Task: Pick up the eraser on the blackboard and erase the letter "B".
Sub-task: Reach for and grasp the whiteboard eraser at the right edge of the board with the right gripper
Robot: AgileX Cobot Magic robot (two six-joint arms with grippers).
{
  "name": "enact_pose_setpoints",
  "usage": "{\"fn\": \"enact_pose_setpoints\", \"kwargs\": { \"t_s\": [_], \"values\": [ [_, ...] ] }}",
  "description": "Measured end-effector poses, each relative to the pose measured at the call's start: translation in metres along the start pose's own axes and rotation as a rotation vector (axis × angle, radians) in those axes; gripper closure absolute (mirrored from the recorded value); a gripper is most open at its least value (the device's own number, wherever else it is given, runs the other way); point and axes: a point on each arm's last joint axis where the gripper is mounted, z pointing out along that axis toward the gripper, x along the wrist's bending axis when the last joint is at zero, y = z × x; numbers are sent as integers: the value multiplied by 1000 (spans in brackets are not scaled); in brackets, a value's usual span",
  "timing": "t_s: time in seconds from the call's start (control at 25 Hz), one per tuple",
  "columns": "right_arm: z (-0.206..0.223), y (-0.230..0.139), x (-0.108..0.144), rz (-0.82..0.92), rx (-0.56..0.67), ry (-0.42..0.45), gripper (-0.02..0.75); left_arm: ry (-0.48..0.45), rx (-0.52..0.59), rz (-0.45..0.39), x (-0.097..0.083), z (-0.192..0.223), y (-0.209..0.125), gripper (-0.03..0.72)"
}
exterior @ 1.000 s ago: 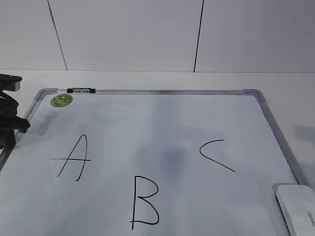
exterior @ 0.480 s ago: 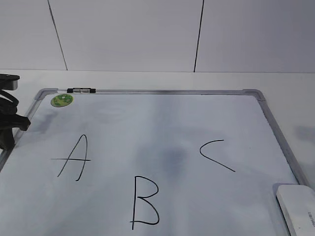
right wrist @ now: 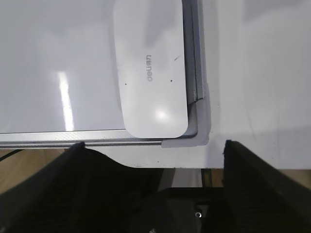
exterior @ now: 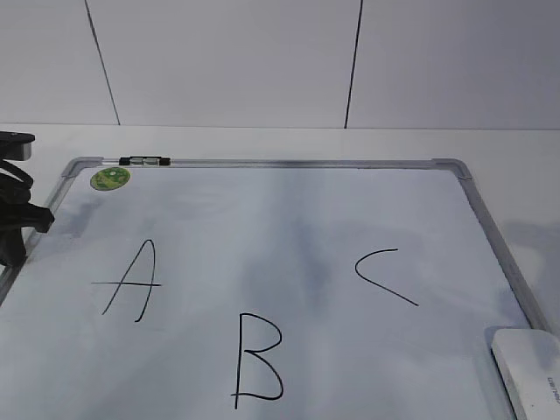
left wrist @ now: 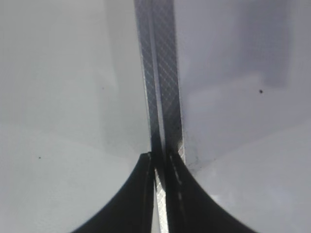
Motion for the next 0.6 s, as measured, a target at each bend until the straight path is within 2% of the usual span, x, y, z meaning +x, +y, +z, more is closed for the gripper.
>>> {"fn": "enact_pose_setpoints", "kwargs": {
  "t_s": [0.36,0.6],
  "values": [
    [39,27,-2,2,204,-33,58,0,0,0,0,0,0,671],
    [64,44,-4,-14,265,-43,58,0,0,0,0,0,0,671]
  ]
}}
